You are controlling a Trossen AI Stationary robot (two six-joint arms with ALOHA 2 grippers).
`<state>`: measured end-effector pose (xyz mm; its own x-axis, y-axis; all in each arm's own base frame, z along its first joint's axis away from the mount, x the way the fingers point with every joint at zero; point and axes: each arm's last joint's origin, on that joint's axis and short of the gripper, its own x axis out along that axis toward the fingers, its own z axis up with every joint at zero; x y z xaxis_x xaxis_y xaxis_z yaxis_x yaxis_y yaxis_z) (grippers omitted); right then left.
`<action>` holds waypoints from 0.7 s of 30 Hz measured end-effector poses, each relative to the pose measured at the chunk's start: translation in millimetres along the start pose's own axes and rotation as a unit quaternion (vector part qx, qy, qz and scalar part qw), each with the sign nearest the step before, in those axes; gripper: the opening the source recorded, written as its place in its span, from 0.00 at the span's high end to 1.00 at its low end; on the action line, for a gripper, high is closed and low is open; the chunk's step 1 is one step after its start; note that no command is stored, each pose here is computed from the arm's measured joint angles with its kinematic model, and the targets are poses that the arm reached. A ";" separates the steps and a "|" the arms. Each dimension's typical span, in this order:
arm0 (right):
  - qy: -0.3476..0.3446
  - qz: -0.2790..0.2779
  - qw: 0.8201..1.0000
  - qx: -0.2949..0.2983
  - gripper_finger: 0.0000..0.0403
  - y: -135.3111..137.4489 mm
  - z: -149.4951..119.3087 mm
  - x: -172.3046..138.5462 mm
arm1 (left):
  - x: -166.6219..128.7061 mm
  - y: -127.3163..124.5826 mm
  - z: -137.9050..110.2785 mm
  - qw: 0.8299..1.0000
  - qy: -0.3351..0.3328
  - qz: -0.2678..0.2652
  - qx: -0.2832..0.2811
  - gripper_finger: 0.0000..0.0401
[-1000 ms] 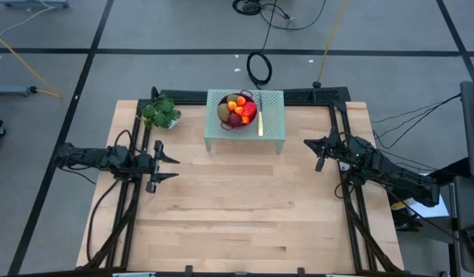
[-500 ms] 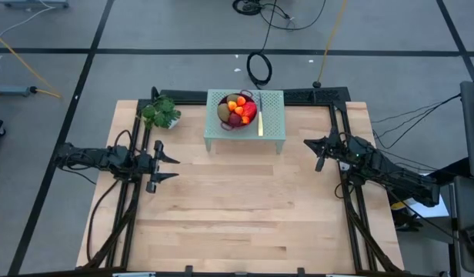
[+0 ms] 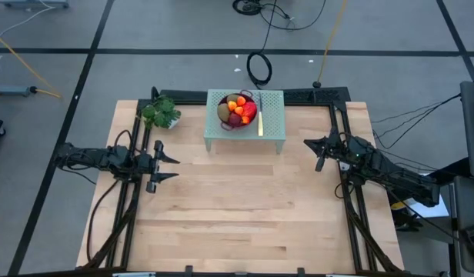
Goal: Pick & Place Fruit
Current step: Return to Home Position
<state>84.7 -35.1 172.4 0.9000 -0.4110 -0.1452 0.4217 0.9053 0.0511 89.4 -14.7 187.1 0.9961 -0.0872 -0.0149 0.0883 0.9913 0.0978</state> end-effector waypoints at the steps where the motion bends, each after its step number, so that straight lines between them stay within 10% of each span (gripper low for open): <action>1: 0.000 0.000 1.000 0.000 1.00 0.0 0.0 0.0 | 0.0 0.0 0.0 1.000 0.000 0.000 0.000 0.51; 21: 0.000 0.000 1.000 0.000 0.99 0.0 -0.1 0.1 | 0.0 0.0 -0.1 1.000 0.000 0.000 0.000 0.51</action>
<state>84.7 -35.2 172.2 0.8998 -0.4113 -0.1458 0.4220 0.9052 0.0509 89.4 -14.7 187.0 0.9960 -0.0876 -0.0154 0.0887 0.9912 0.0979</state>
